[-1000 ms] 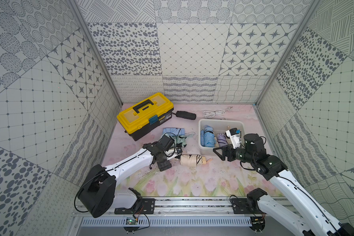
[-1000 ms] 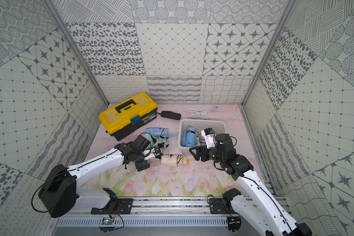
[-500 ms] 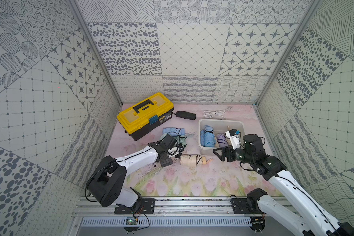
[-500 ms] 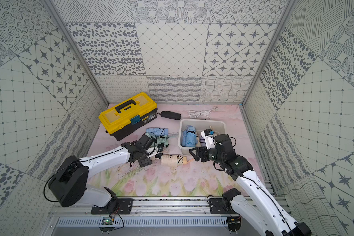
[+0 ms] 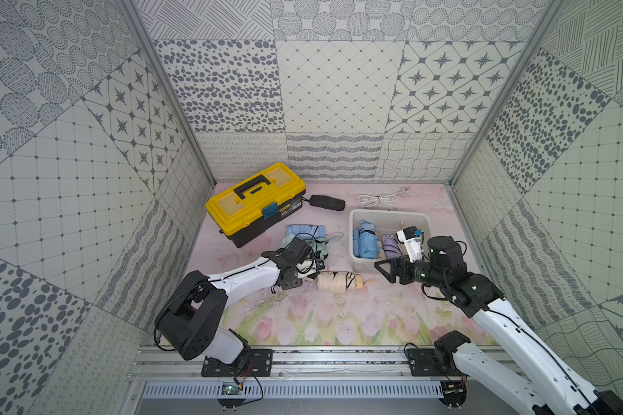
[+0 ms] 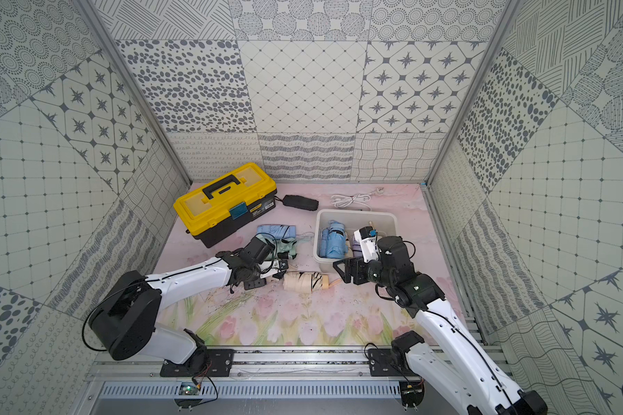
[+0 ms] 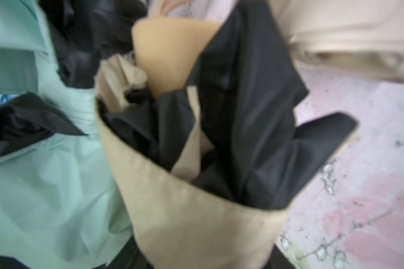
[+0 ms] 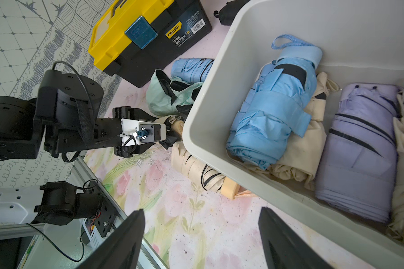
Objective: Put the umbrella into the storage box
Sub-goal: Pick up the umbrella from the center of the board.
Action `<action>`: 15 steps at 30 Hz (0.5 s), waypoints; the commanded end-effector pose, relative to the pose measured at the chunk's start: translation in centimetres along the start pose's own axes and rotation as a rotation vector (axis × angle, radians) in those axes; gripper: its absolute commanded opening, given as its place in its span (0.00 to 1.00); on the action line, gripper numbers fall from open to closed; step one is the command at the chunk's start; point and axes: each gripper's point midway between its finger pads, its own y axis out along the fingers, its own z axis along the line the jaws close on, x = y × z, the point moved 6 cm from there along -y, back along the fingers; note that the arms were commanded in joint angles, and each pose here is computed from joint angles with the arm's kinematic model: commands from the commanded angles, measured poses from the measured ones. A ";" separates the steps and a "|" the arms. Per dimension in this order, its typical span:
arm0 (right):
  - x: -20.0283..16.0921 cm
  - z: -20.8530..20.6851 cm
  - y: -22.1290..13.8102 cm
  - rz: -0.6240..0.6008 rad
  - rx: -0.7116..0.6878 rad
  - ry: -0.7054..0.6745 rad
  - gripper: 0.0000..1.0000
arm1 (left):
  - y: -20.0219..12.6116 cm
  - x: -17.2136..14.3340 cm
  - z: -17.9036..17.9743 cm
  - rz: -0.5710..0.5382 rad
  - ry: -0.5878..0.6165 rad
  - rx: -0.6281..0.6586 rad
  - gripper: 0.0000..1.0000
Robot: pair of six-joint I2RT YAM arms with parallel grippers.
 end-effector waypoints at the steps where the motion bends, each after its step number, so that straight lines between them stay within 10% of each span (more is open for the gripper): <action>1: 1.7 0.9 -0.7 -0.070 0.025 -0.028 0.82 | -1.9 -0.7 -0.5 -0.015 -0.024 -0.010 0.44; 15: 3.1 3.0 -1.5 -0.160 0.125 0.008 0.82 | -15.3 2.0 1.4 -0.522 -0.649 -0.065 0.37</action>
